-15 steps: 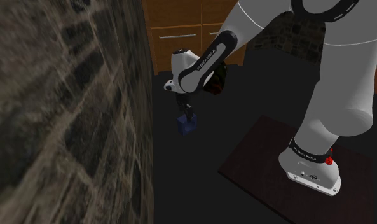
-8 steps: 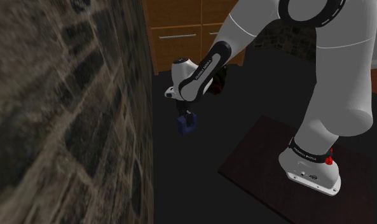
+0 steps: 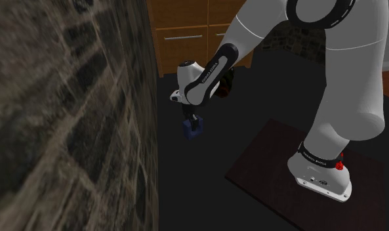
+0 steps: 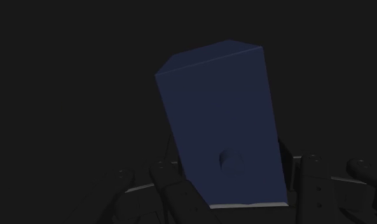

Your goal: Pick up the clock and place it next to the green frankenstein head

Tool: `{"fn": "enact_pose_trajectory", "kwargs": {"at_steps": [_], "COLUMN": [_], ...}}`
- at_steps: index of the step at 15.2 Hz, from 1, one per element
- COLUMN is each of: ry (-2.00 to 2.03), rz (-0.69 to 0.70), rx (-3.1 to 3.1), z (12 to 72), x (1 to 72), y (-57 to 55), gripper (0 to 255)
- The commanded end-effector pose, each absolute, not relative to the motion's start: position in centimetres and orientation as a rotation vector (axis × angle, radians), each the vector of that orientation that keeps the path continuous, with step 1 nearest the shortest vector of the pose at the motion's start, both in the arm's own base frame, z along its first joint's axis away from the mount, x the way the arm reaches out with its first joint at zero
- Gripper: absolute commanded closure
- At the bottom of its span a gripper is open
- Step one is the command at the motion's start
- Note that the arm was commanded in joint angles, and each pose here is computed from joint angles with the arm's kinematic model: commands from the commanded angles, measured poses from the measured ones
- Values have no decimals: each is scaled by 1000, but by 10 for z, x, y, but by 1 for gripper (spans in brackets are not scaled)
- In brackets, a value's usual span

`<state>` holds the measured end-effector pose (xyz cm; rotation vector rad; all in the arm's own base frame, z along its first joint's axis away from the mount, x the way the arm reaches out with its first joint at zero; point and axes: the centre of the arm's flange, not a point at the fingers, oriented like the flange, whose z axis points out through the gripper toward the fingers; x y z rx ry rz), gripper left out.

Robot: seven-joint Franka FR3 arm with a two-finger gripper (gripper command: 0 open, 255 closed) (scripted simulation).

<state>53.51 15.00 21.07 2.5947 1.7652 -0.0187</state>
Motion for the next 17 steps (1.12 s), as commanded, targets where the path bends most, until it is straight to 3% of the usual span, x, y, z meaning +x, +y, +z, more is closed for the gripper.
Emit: {"fn": "enact_pose_trajectory", "kwargs": {"at_steps": [1, 9, 17], "ry": [1765, 1765, 1765], "rz": [-19, -19, -19], "rx": [2595, 2595, 2595], "z": [211, 211, 253], "x": [535, 535, 535], "y": [150, 150, 150], "gripper": [255, 255, 255]}}
